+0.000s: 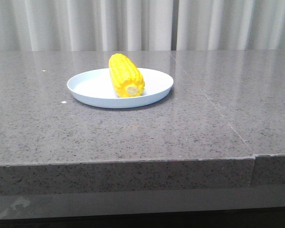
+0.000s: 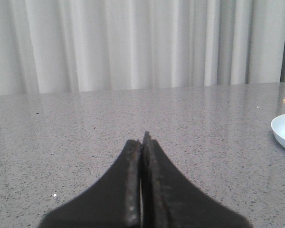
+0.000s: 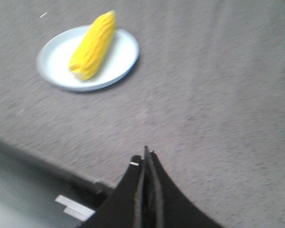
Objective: Place corn on plate with both arms
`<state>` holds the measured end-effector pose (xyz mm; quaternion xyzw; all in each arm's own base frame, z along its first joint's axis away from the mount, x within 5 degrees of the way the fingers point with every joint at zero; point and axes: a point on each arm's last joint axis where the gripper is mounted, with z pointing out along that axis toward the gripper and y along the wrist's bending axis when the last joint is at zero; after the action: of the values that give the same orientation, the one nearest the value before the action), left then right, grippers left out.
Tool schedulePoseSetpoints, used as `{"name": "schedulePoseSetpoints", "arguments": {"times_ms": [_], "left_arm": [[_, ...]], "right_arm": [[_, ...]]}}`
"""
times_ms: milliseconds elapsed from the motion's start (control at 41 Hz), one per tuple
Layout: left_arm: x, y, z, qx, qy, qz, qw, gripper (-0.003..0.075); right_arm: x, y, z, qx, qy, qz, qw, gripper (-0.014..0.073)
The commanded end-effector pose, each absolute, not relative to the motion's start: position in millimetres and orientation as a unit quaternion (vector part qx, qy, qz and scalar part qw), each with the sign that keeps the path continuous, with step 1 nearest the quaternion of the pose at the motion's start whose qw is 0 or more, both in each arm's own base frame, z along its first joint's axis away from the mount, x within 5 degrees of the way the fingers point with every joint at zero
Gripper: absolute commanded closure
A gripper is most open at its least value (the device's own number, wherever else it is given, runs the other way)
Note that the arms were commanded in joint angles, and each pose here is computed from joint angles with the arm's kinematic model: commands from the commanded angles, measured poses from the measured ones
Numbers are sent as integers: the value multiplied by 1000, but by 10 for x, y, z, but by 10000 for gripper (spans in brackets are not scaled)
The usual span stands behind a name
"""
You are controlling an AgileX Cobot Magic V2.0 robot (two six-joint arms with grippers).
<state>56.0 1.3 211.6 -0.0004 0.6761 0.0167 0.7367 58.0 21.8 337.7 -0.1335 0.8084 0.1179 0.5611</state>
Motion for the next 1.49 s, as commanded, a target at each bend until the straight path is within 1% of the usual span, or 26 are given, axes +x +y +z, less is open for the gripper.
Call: {"name": "schedulePoseSetpoints", "arguments": {"times_ms": [0,49,122,220,317,440,977,1123,1245,1465], "left_arm": [[534,12,2191,-3,639,13,769,740],[534,12,2191,-3,639,13,769,740],[534,12,2191,-3,639,13,769,740],[534,12,2191,-3,639,13,769,740],[534,12,2191,-3,639,13,769,740],[534,12,2191,-3,639,13,769,741],[536,12,2190,-3,640,13,768,740],[536,12,2190,-3,640,13,768,740],[536,12,2190,-3,640,13,768,740],[536,12,2190,-3,640,13,768,740]], "right_arm": [[553,152,3299,-99,738,100,660,663],[545,125,3098,-81,727,87,676,663],[523,91,2877,-60,706,71,702,663],[520,67,2554,-42,690,54,720,663],[539,53,2315,-27,680,44,732,663],[546,40,2131,-5,666,49,745,663],[545,38,2109,-3,671,48,740,663],[542,37,2137,1,659,52,750,663],[542,24,2139,17,658,52,751,663],[543,23,2139,17,658,51,751,663]]}}
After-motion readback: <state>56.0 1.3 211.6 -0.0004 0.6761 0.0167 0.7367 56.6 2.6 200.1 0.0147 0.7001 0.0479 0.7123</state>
